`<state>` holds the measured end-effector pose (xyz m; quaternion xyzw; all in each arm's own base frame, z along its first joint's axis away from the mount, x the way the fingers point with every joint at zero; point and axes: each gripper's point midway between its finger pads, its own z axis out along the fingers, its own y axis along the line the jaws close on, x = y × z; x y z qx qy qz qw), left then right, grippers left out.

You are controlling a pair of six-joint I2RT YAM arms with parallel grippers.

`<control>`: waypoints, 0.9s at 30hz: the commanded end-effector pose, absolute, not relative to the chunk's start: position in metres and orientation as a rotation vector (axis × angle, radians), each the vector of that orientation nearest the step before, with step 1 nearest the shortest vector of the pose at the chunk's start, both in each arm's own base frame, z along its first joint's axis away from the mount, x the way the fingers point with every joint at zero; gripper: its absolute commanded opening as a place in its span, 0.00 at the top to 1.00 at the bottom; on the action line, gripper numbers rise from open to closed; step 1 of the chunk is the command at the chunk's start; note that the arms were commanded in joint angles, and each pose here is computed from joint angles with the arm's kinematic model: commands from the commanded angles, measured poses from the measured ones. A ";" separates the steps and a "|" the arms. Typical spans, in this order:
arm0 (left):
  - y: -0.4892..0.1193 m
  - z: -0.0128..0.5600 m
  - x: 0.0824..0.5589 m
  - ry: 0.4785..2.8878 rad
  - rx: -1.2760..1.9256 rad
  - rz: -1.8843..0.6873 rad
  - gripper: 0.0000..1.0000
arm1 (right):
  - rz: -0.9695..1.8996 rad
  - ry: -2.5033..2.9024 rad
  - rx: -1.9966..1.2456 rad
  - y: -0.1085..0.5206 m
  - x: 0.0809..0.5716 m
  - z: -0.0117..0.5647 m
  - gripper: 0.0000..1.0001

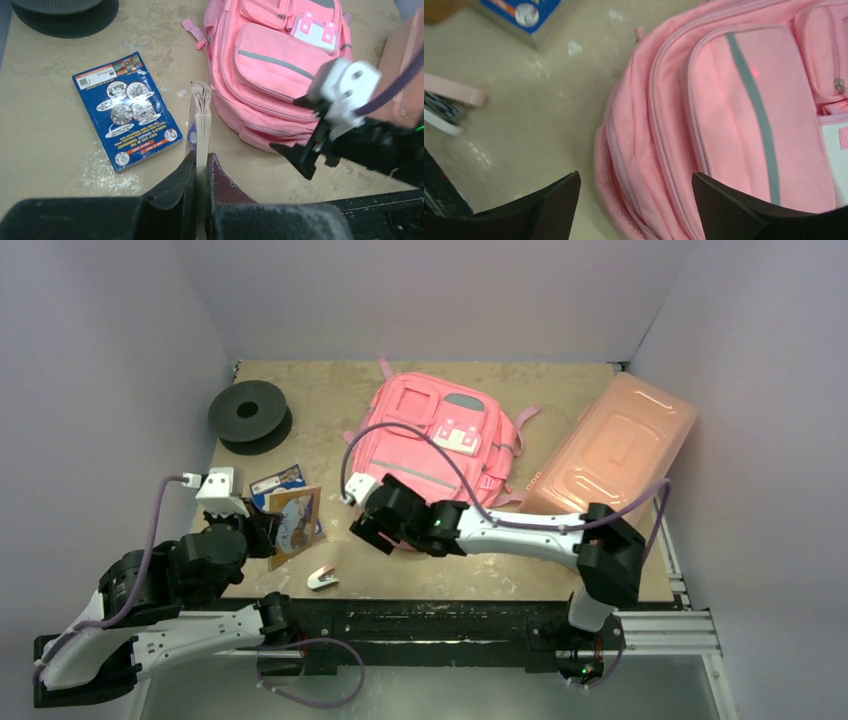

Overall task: Pack the student bag
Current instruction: Place the book in the student bag.

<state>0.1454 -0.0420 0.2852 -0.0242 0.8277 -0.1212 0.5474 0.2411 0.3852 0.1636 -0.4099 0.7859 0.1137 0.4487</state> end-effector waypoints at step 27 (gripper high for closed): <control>-0.072 0.264 0.136 2.073 -0.151 -0.434 1.00 | 0.010 1.905 -1.051 0.398 0.255 0.137 0.45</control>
